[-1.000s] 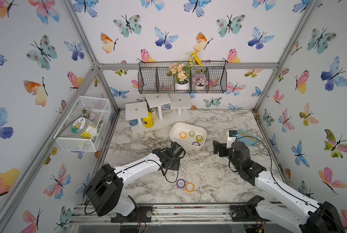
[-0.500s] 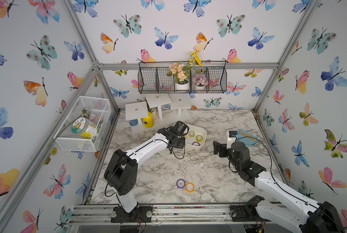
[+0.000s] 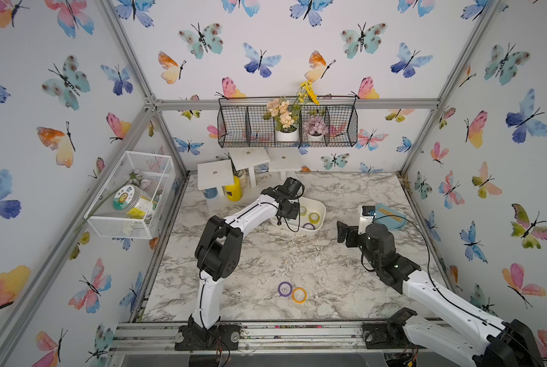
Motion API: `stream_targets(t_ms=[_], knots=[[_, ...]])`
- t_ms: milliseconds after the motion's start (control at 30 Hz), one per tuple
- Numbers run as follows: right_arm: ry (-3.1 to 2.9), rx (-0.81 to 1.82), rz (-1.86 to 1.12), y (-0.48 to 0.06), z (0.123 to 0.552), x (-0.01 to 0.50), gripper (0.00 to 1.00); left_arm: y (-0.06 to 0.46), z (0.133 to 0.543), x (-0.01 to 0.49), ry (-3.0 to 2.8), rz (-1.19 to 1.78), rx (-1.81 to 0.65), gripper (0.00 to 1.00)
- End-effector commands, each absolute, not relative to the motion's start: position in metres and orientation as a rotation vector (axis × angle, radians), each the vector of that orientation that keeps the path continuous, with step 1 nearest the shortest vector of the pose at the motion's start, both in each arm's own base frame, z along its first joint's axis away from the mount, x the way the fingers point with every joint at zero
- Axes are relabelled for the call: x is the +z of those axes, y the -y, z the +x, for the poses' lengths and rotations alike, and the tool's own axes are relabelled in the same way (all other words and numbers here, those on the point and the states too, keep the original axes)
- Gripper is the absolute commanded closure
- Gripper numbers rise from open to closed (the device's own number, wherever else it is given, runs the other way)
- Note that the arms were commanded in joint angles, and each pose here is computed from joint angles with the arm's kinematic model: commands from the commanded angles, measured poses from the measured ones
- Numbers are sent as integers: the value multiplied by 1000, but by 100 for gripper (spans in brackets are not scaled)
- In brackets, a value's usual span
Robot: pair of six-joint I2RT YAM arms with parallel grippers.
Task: Put the transparent tape into the storage box
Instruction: Place the tape in the storage box, then move the storage box to the center of the board.
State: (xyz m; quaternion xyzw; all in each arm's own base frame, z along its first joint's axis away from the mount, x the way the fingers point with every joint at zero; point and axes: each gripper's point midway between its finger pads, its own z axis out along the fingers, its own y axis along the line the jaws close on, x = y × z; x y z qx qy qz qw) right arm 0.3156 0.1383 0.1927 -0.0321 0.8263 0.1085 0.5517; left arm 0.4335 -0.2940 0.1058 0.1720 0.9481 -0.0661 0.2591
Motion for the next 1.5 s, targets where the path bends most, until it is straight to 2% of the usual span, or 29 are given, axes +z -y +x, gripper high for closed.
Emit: stream_targets(t_ms=[0, 267, 400, 467, 633, 733, 933, 1000, 1233, 1467], knots=[[-1936, 245, -45, -133, 316, 194, 1, 306, 434, 100, -2579, 508, -236, 86], [-1943, 246, -52, -135, 317, 192, 1, 304, 430, 104, -2575, 499, -249, 81], [-1961, 269, -78, -142, 318, 187, 1, 296, 427, 117, -2534, 446, -251, 53], [-1985, 271, -93, -145, 320, 183, 1, 290, 425, 131, -2498, 420, -264, 47], [-2081, 254, -124, -156, 329, 162, 1, 272, 417, 156, -2435, 349, -298, 41], [-2164, 262, -152, -169, 338, 152, 0, 260, 408, 175, -2373, 306, -331, 33], [-2299, 302, -180, -198, 359, 142, 5, 230, 372, 192, -2281, 212, -392, 7], [-2323, 316, -161, -205, 368, 140, 7, 220, 355, 195, -2247, 192, -431, 2], [-2463, 276, -165, -224, 391, 110, 21, 190, 297, 188, -2208, 185, -515, 1], [-2534, 201, -160, -221, 398, 86, 37, 176, 245, 159, -2236, 214, -629, 1]])
